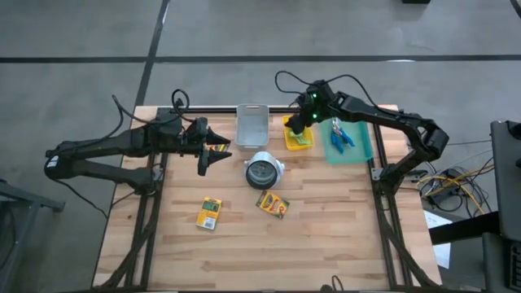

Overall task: Pick & Place School Supplies
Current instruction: Put the pack of crayon into the gray bin

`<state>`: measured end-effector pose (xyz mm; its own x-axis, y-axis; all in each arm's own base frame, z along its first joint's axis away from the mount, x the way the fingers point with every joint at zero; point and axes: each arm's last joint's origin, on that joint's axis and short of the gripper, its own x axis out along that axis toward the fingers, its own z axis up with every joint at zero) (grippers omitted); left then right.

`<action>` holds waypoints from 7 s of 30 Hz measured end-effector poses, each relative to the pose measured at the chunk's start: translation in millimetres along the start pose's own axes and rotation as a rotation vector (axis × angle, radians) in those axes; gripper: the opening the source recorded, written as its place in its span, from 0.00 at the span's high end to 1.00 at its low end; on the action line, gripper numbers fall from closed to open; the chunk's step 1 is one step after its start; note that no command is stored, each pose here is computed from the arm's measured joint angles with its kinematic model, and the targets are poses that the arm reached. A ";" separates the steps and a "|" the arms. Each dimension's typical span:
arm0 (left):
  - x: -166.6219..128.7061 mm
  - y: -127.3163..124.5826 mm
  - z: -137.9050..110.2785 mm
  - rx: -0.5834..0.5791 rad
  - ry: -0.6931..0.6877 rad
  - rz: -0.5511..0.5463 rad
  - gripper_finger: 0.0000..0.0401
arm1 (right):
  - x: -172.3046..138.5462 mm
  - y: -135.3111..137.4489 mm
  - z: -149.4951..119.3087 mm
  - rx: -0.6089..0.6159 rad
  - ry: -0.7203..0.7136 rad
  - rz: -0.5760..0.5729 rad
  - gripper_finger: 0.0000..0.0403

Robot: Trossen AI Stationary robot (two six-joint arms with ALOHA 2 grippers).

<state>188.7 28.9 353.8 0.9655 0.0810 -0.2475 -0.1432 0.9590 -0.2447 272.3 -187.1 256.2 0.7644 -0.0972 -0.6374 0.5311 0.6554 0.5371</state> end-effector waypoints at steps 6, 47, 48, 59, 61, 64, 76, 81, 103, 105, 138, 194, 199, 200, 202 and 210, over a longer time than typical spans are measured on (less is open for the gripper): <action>0.1 0.0 0.0 0.000 -0.001 0.000 0.42 | -10.3 39.5 17.1 -0.169 -0.002 0.222 0.68; -28.2 3.2 -32.5 -0.327 0.337 0.065 0.42 | -48.4 268.9 -65.3 -0.565 -0.297 0.566 0.82; -28.3 3.4 -33.1 -0.347 0.343 0.072 0.42 | -47.7 269.4 -67.1 -0.576 -0.311 0.541 0.82; -43.2 0.2 -51.8 -0.608 0.388 0.397 0.42 | -37.8 278.3 -86.2 -0.753 -0.318 0.518 0.83; -43.2 -6.4 -53.3 -0.644 0.393 0.378 0.42 | -26.5 278.3 -90.1 -0.758 -0.294 0.505 0.83; -42.2 -16.3 -56.4 -0.680 0.390 0.376 0.42 | -7.5 276.4 -97.0 -0.767 -0.248 0.481 0.83; -35.0 -58.6 -75.8 -0.730 0.462 0.342 0.42 | 53.7 268.9 -119.8 -0.768 -0.118 0.413 0.83; -25.3 -70.5 -86.4 -0.701 0.501 0.372 0.42 | 62.7 266.8 -123.7 -0.592 -0.057 0.408 0.83; -21.4 -57.9 -125.7 -0.490 0.439 0.183 0.46 | 7.2 280.2 -104.9 -0.564 -0.150 0.523 0.83; -23.1 -51.8 -138.5 -0.518 0.403 0.124 0.47 | 3.0 280.5 -103.4 -0.565 -0.157 0.527 0.83; -31.9 3.4 -224.3 -0.697 0.274 0.108 0.50 | -32.0 230.6 -26.4 -0.379 -0.469 0.200 0.83; -25.3 27.9 -176.4 -0.840 0.404 -0.112 0.52 | -31.6 229.8 -25.7 -0.378 -0.469 0.200 0.83; -23.2 34.5 -176.4 -0.847 0.393 -0.076 0.52 | -31.6 229.8 -25.7 -0.378 -0.469 0.200 0.83; -23.1 35.2 -176.3 -0.850 0.389 -0.068 0.52 | -31.6 229.9 -25.6 -0.378 -0.469 0.200 0.83; -23.3 35.9 -176.0 -0.870 0.385 -0.062 0.52 | -31.6 229.8 -25.7 -0.378 -0.469 0.200 0.83; -24.0 36.7 -177.6 -0.970 0.385 -0.017 0.52 | -31.6 229.8 -25.6 -0.378 -0.469 0.200 0.83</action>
<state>121.7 13.9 184.3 0.8590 -0.1859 -0.4771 -0.4077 0.3153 -0.8570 360.8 -14.2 385.6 0.9598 -0.2075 -0.1890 0.2614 0.9057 0.3336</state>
